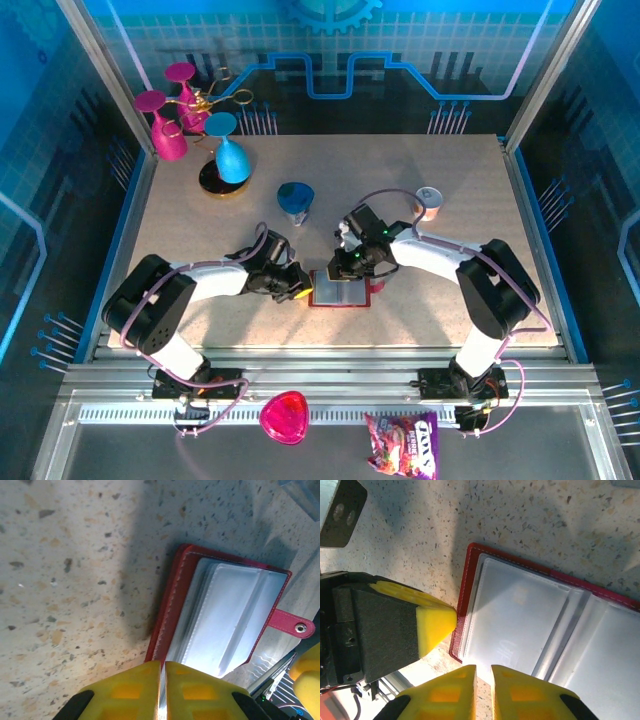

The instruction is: Take the credit cards out of the card holder

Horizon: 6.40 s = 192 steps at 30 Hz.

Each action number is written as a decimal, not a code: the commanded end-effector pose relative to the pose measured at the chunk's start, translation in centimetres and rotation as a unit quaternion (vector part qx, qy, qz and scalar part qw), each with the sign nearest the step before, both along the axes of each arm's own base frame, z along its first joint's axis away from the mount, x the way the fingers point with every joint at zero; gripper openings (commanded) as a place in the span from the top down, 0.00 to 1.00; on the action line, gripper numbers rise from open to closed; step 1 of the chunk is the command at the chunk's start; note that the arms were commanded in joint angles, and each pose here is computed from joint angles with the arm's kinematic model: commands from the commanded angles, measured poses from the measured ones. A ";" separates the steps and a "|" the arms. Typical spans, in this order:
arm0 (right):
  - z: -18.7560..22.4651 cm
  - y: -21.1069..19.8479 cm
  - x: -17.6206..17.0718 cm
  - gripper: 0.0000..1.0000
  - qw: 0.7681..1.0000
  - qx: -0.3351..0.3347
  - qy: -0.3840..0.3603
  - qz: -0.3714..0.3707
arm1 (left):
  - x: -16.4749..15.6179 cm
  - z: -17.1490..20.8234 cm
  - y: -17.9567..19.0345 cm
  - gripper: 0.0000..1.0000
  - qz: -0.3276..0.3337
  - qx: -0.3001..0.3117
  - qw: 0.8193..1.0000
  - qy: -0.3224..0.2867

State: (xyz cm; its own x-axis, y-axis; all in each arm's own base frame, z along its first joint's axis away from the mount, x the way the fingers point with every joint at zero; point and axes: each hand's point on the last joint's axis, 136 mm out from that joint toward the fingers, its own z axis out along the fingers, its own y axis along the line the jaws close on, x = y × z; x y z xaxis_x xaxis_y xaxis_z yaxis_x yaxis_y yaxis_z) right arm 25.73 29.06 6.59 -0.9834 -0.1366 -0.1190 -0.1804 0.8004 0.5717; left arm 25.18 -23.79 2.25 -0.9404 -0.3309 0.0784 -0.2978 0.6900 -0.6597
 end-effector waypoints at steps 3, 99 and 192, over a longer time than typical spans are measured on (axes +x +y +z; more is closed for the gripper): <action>-1.4 0.3 -0.8 0.82 1.000 -0.014 0.020 -0.003 | -1.0 -1.1 0.1 0.89 -0.012 0.009 1.000 0.013; -4.3 -0.8 -1.1 0.65 0.997 -0.018 0.064 -0.039 | -1.4 -2.3 0.2 0.89 -0.019 0.020 0.999 0.030; -3.4 -1.9 -0.6 0.67 0.988 0.122 0.068 -0.066 | 1.6 2.3 -4.6 0.75 -0.034 -0.035 0.999 -0.001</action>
State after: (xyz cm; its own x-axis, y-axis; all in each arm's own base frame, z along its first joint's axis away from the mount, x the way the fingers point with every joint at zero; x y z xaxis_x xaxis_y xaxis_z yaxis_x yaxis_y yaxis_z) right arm 25.31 28.34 2.96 -0.9996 -0.0239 -0.0170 -0.0283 0.6295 0.7764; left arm 26.63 -27.46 3.60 -0.9561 -0.2791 0.0892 -0.2615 0.6756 -0.6893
